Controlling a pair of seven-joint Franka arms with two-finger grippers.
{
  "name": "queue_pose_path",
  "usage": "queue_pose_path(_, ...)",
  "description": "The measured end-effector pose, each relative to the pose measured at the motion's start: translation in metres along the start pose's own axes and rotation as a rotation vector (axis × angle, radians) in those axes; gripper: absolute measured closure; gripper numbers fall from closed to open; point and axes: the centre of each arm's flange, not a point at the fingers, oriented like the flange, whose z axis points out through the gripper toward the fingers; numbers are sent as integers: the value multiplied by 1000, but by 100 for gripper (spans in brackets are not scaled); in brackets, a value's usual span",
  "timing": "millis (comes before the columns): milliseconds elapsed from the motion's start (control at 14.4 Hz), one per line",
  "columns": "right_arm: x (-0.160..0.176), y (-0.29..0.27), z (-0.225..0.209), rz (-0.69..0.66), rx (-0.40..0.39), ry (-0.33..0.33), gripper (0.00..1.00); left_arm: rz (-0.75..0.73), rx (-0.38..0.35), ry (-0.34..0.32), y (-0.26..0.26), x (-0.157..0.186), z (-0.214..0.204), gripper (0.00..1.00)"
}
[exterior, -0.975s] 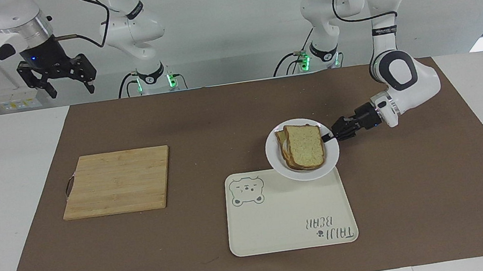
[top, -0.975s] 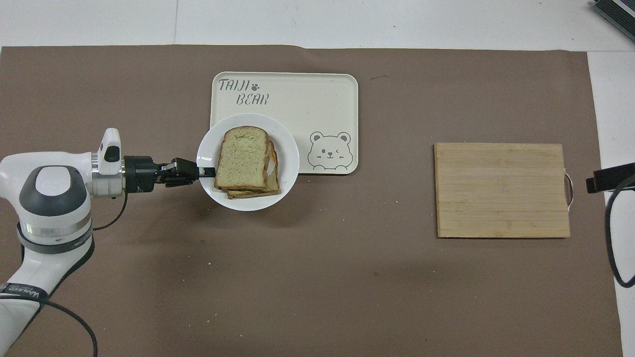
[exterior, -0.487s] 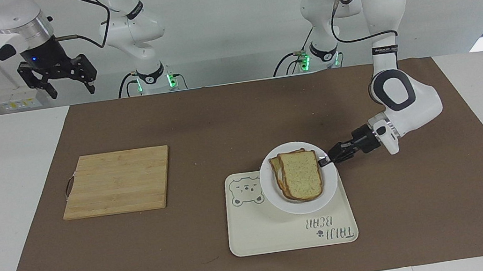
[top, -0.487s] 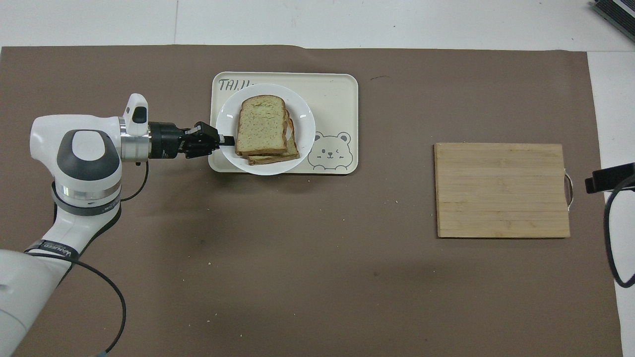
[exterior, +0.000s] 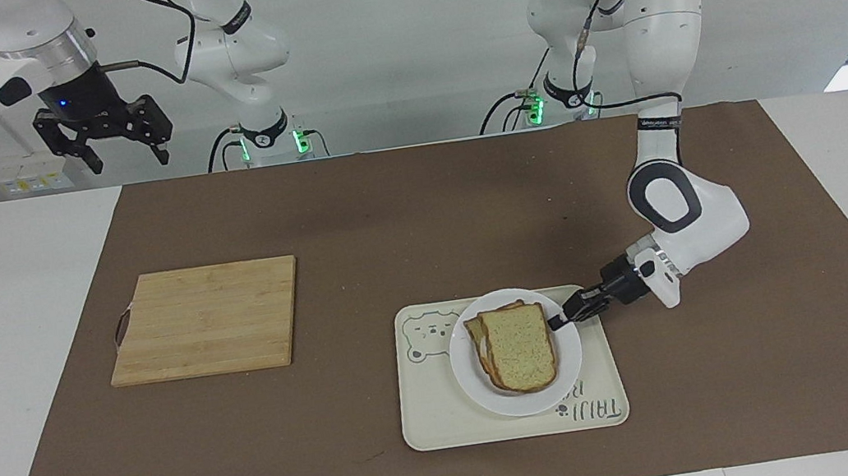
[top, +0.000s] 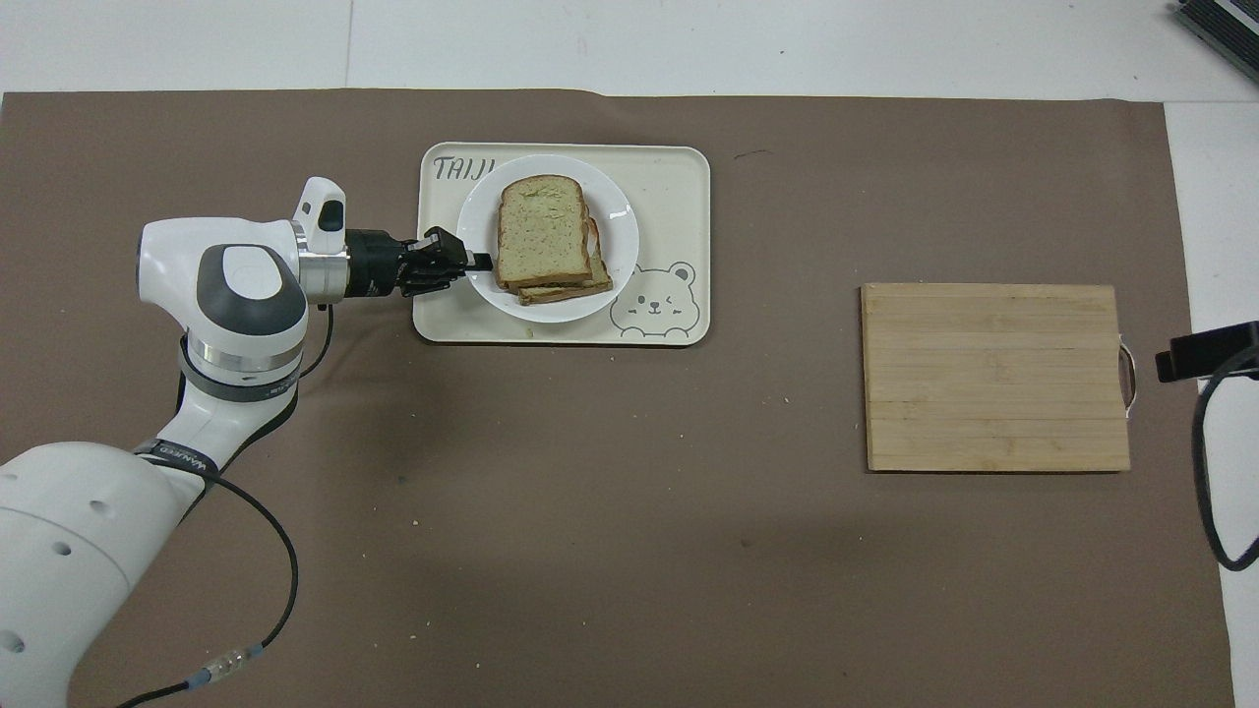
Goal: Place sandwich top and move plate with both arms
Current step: 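Slide the plate with the left gripper onto the bear tray, then open the left gripper and pull it back from the plate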
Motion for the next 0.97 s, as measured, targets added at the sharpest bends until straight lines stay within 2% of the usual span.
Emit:
queue_pose_path(139,0,0,0,0,0,0,0,5,-3,6,3,3,-2,75)
queue_pose_path(348,0,-3,0,-6,0,0,0,31,13,18,8,8,-10,41)
queue_pose_path(487,0,-5,0,4,-1,0,0,49,59,21,23,11,-24,18)
queue_pose_path(627,1,-11,0,1,-1,1,0,58,164,23,47,8,-45,0)
queue_pose_path(766,1,-16,0,-4,-2,1,0,71,316,45,75,3,-72,0)
queue_pose_path(975,1,-17,0,-5,-2,0,0,127,483,37,99,-7,-119,0)
